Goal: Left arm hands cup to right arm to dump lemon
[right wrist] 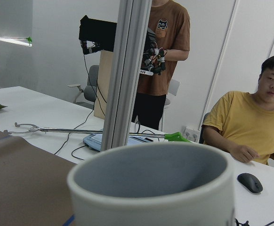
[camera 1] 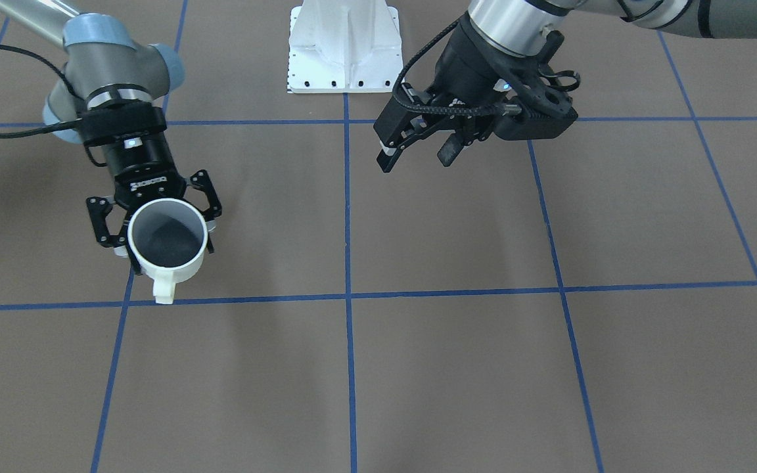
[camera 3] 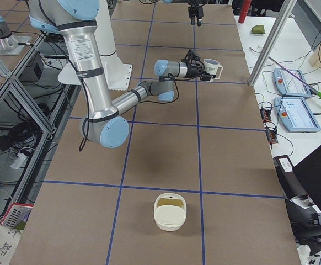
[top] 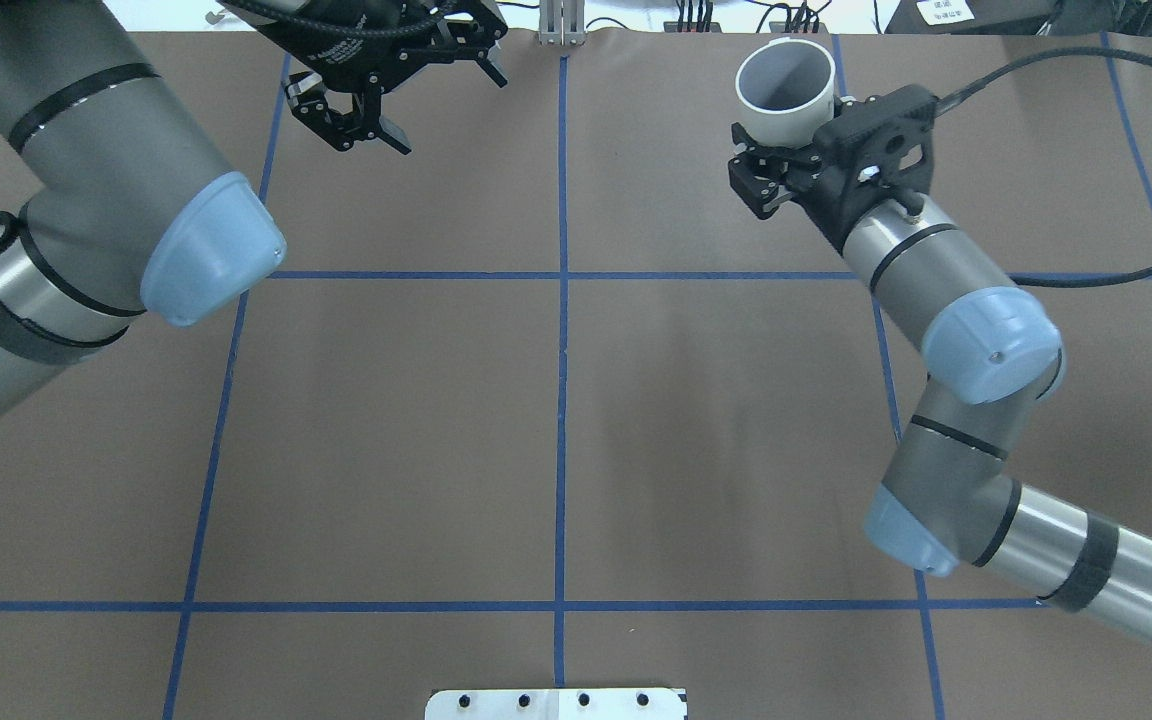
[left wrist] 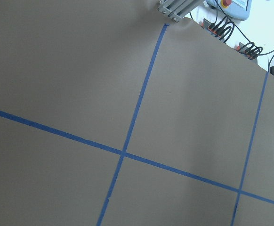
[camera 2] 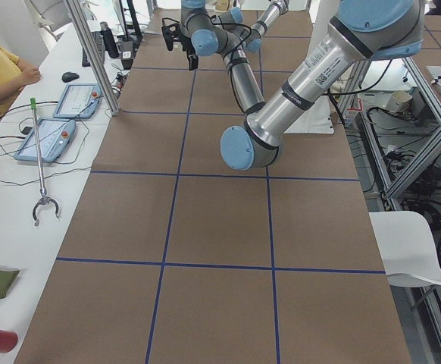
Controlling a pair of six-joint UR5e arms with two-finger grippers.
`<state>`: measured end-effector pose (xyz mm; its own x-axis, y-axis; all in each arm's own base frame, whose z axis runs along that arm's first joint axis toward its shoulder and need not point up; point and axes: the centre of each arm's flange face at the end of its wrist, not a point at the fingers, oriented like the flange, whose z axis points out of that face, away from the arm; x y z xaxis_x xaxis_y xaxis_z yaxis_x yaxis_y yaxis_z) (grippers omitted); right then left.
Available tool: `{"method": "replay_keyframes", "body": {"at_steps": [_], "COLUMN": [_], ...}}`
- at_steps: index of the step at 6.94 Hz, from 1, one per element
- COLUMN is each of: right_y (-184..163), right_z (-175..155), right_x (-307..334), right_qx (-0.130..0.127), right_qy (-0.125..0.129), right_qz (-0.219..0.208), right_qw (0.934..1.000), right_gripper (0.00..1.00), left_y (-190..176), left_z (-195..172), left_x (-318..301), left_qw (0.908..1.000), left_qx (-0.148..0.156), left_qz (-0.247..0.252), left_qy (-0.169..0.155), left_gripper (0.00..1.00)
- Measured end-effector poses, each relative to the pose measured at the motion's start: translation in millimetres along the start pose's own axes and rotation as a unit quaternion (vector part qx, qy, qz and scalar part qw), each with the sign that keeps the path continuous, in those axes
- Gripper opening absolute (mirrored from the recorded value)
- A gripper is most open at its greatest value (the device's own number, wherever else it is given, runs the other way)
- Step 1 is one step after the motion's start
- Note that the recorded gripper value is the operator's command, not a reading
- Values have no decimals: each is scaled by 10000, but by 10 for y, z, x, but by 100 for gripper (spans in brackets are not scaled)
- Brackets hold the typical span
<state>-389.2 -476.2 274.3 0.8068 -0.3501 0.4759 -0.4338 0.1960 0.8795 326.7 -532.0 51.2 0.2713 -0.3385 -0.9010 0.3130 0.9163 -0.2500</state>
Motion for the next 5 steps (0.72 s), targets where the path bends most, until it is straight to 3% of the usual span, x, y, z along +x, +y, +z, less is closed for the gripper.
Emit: {"method": "replay_keyframes", "body": {"at_steps": [3, 5], "right_y": [-219, -273], "right_z": [-42, -117], "right_x": [-992, -1311], "right_qx": [-52, -32], "right_qy": [734, 816], "right_qz": [-853, -931], "right_qw": [9936, 9923], "right_gripper": [2, 2], "left_y": [85, 193], "left_z": [111, 195], "left_x": [57, 78], "left_qw": [9999, 9997], "left_qx": [-92, -192], "left_qz": [-125, -120], "left_qy": [47, 85], "left_gripper": [100, 100]}}
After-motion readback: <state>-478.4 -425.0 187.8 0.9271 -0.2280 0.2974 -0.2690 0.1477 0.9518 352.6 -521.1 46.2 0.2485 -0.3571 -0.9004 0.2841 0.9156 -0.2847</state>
